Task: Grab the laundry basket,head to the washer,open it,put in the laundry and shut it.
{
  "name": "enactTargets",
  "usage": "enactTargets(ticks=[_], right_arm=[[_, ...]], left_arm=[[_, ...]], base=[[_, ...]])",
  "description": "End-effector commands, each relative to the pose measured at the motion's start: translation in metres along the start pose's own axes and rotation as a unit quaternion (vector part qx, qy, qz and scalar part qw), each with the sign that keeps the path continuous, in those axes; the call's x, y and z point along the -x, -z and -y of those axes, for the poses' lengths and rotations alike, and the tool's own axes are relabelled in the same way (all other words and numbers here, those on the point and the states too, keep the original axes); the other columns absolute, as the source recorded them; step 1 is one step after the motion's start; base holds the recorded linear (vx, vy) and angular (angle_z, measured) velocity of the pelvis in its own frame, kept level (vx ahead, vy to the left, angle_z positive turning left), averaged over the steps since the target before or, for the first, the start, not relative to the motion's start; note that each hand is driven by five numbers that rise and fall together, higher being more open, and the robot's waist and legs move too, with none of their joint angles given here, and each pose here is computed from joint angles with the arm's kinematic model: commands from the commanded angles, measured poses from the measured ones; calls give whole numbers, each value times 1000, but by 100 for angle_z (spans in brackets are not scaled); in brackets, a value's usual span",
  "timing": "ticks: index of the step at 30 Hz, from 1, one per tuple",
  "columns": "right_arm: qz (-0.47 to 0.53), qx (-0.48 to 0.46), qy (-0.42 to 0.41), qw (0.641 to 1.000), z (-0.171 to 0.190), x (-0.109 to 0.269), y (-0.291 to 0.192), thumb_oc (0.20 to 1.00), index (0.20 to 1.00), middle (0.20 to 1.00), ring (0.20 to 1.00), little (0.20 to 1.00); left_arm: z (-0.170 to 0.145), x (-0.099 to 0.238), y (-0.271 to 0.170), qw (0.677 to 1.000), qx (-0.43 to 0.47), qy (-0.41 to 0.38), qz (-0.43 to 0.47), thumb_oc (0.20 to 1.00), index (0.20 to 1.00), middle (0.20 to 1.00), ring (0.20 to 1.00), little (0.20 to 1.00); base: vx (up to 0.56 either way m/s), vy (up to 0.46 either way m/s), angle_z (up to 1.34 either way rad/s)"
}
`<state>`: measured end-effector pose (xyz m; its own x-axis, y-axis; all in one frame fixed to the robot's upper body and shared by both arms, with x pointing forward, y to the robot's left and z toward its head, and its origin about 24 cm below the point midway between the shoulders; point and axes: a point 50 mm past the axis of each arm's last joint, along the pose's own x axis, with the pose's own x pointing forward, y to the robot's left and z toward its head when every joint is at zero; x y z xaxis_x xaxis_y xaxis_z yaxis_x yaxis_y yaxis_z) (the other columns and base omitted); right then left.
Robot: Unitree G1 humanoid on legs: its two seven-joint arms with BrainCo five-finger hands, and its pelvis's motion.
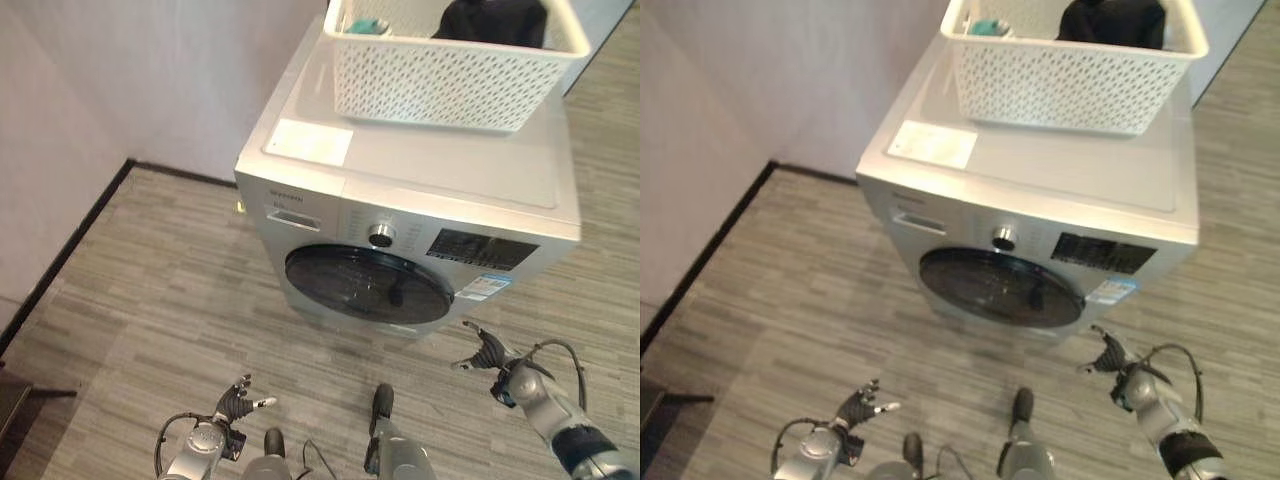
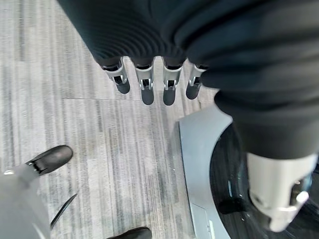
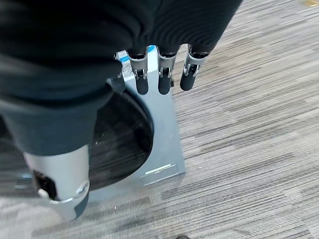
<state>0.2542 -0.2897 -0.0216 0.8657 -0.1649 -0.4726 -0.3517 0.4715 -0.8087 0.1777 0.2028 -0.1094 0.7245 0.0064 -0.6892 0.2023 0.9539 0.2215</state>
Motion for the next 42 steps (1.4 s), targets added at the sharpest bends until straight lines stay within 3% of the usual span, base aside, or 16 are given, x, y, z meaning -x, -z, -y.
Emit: enactTargets(ticks=[1,7,12,18,25,32,37,42], right_arm=[[19,-6,70,997,30,-14,-19,1000,1000,1000,1000,1000],[40,-16,156,987,76,-20,-39,1000,1000,1000,1000,1000],[47,-6,196,979,92,-6,-32,1000,1000,1000,1000,1000],[34,-35,213,976,89,1,-20,1000,1000,1000,1000,1000],[51,-80,220,971,89,-15,-46,1000,1000,1000,1000,1000],[31,-169,179,969,67,-41,-71,1000,1000,1000,1000,1000],[19,-160,139,977,52,-46,-76,1000,1000,1000,1000,1000],[60,-150,61,985,9,-42,-94,1000,1000,1000,1000,1000]], left_arm=[[-6,-2,-20,999,-5,-3,50,1000,1000,1000,1000,1000],[-6,-3,-17,999,14,-12,41,1000,1000,1000,1000,1000],[-7,-2,-6,1000,21,-17,16,1000,1000,1000,1000,1000],[-4,-3,-6,1000,16,-12,17,1000,1000,1000,1000,1000],[-1,-5,-18,999,25,-12,39,1000,1000,1000,1000,1000],[10,-5,-21,998,33,0,49,1000,1000,1000,1000,1000],[7,-4,-18,998,33,-4,44,1000,1000,1000,1000,1000],[3,-1,-8,999,35,-13,27,1000,1000,1000,1000,1000]], base=[[-85,-8,22],[-28,2,9],[35,-4,3],[10,-3,1],[-9,-1,0],[-15,-4,12],[-2,2,1],[8,4,0]])
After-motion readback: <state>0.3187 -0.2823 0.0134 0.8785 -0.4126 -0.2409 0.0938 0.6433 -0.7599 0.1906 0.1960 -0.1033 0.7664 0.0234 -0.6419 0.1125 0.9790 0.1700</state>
